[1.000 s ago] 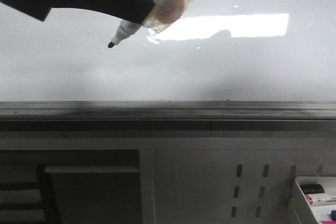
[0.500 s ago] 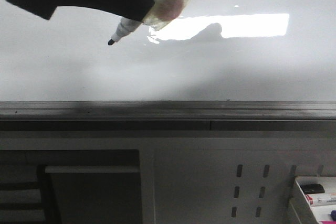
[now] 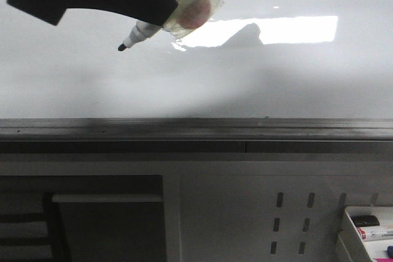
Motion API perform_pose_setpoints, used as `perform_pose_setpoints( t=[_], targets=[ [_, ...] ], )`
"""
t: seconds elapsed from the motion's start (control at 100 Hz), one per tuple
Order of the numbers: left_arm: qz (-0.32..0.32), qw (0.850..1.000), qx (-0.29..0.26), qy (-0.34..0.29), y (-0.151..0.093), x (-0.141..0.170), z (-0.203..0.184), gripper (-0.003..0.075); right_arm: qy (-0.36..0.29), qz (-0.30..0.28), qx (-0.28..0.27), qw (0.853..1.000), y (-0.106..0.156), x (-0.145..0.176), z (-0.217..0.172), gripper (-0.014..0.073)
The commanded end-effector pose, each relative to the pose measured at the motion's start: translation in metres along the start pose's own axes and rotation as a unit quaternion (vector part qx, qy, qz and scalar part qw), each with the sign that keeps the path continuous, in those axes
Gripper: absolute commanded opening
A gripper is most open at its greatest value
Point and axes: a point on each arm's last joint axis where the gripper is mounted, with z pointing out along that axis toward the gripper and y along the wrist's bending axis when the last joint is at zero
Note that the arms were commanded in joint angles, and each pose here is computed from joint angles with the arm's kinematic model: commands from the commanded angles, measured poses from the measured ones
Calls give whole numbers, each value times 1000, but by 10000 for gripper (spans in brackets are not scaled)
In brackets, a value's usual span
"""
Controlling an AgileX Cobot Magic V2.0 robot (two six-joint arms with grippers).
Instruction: Write number 4 on whiteboard
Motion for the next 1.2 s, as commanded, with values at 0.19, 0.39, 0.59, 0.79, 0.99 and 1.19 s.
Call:
perform_pose_setpoints(
  t=[0.19,0.39,0.59,0.79,0.99,1.19],
  targets=[
    [-3,999,-21,-32,5,-16,-8,82,-32,-23,-39,998,17,-12,-9,-64],
    [-20,998,-38,-39,11,-16,-14,533,-45,-30,-19,998,16,-14,-11,-60],
    [-88,989,-108,-55,35,-11,-47,527,-89,-64,46,993,22,-18,-28,-60],
    [-174,966,-177,-69,55,6,-87,455,-166,-89,134,973,23,-12,-47,-60],
    [-236,937,-243,-80,57,30,-113,454,-210,-115,191,952,19,-19,-57,-60],
    [-250,930,-259,-78,56,39,-117,454,-204,-118,205,950,6,-23,-47,-60]
  ],
)
